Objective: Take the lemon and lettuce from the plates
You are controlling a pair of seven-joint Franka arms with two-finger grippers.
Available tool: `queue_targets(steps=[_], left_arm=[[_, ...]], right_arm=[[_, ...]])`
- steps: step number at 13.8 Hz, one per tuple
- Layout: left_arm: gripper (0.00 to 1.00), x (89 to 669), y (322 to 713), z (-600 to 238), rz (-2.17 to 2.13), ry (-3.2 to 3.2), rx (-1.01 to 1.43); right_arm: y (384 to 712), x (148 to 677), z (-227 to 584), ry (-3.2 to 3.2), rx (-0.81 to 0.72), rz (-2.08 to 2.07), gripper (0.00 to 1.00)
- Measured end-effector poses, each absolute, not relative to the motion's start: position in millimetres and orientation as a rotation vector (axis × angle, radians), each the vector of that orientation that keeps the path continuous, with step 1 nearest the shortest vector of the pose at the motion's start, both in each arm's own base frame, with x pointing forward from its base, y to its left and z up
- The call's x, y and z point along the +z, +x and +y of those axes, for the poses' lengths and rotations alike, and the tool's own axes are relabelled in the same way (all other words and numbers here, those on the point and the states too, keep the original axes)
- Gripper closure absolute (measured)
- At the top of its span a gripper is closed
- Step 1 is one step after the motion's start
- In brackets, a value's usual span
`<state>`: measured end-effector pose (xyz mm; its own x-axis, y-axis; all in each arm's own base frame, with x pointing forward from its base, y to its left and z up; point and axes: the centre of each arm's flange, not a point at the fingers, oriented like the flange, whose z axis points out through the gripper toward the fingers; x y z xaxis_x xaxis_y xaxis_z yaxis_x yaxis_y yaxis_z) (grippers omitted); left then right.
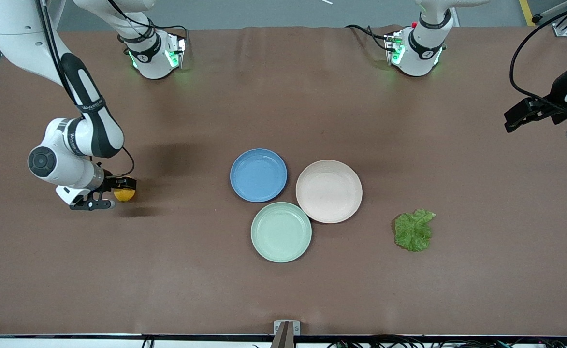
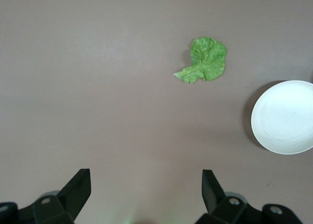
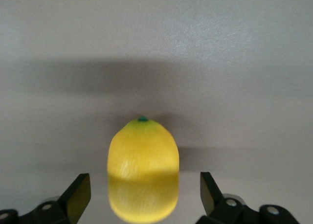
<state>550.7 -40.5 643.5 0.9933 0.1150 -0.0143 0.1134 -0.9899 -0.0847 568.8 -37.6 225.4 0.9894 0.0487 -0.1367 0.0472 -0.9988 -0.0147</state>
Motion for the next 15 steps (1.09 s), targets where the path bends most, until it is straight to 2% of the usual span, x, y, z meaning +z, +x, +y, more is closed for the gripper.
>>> queue_targets(steps=[2, 4, 7, 9, 11, 15], left_arm=[[0.00, 641.7, 546.0, -40.8, -0.111, -3.056, 0.018], [0.00, 643.2, 540.7, -38.9, -0.074, -3.056, 0.003], [0.00, 645.8, 536.6, -30.7, -0.053, -3.072, -0.022], [0.00, 648.5, 535.0, -30.4, -0.052, -3.075, -0.036], [0.00, 649.6, 534.5, -32.2, -0.047, -3.077, -0.041], [0.00, 649.4, 534.4, -31.7, -0.049, -3.077, -0.040]], right_arm=[[576.1, 286.2, -37.9, -3.115, 0.240, -0.075, 0.00], [572.7, 368.7, -37.9, -3.111, 0.234, -0.075, 0.00], [544.6, 490.0, -37.4, -3.107, 0.218, -0.074, 0.00], [527.9, 552.1, -41.1, -3.106, 0.212, -0.062, 0.00], [525.4, 593.4, -46.4, -3.113, 0.153, -0.047, 0.00], [532.6, 637.7, -50.3, -3.132, 0.021, -0.040, 0.00]])
